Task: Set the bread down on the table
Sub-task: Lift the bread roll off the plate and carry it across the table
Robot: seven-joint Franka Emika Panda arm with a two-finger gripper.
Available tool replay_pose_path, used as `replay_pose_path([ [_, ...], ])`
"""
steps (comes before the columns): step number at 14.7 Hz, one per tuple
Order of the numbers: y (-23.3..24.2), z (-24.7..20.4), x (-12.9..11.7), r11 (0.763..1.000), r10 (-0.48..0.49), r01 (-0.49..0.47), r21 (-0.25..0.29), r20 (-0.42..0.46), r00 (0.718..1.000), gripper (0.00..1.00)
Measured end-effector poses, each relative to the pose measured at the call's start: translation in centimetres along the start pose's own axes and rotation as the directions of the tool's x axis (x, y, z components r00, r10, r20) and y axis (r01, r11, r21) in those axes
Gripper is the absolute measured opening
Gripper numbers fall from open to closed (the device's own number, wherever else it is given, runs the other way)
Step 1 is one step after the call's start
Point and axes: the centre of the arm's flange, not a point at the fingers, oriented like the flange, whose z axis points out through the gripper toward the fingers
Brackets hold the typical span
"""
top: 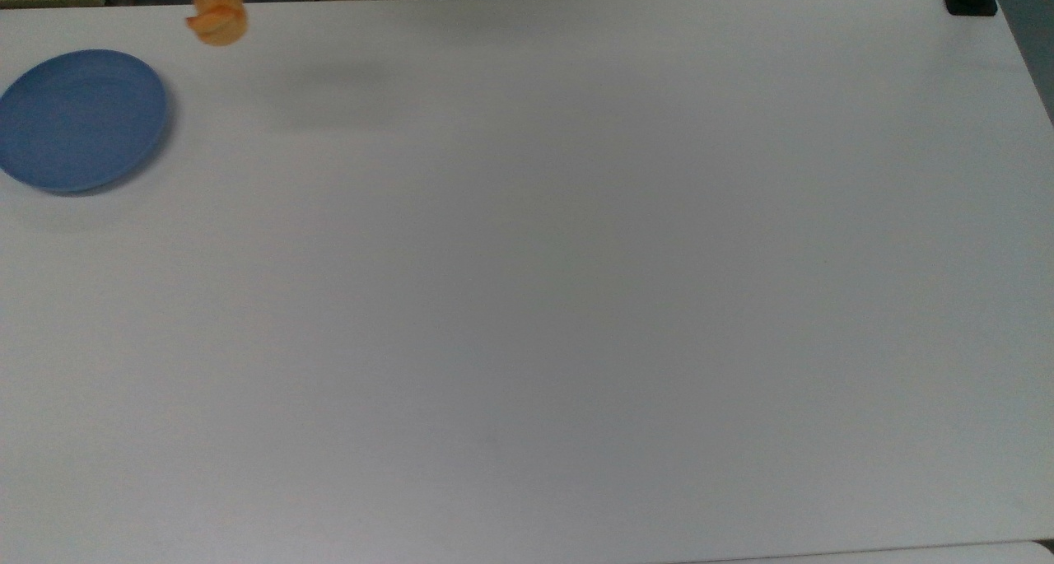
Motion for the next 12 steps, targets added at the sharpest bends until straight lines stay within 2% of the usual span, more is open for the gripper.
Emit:
replay_pose_path([
  [3, -11.7, -1.0, 4.5, 0.998, -0.052, 0.052, 0.024, 0.032, 0.998, 0.08],
  [6, -21.3, -0.9, 6.7, 0.996, -0.072, 0.07, 0.046, 0.048, 0.996, 0.08],
  [9, -30.9, 0.1, 7.7, 0.993, -0.114, 0.111, 0.042, 0.071, 0.991, 0.08],
  [12, -38.4, 1.9, 8.0, 0.989, -0.14, 0.135, 0.063, 0.094, 0.986, 0.08],
])
